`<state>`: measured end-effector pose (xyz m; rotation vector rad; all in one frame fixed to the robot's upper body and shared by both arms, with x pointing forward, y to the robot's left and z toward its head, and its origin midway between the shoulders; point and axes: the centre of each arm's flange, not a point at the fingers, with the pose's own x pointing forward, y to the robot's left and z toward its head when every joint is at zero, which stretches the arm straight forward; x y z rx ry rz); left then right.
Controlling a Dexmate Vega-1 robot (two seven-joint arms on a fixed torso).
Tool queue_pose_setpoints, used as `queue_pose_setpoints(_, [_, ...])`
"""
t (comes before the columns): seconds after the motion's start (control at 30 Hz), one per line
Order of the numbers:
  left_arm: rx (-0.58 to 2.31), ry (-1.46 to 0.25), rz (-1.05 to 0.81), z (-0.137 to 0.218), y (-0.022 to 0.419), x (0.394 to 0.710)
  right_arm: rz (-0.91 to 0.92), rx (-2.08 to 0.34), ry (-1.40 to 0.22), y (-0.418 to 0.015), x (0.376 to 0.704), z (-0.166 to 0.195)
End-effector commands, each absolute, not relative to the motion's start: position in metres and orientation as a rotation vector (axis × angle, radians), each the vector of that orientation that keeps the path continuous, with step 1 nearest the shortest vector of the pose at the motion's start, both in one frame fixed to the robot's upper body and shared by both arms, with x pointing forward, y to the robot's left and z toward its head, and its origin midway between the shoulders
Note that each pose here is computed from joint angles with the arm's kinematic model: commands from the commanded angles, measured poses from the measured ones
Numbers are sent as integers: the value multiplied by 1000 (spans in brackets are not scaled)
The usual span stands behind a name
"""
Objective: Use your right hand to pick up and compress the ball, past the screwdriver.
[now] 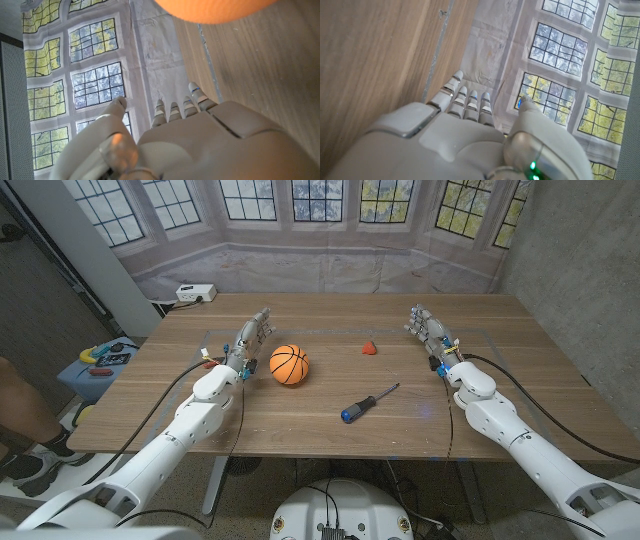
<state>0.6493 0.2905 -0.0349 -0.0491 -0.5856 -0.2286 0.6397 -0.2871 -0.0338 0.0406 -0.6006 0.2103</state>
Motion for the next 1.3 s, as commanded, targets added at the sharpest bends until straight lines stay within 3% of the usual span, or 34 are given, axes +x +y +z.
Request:
queue_pose_setpoints(0.03, [-44, -582, -252, -45, 293, 644, 190, 29, -604, -285, 622, -42])
queue_pose_setpoints(1.3, [-7, -590, -245, -42, 305, 631, 220, -66, -636, -268, 606, -31])
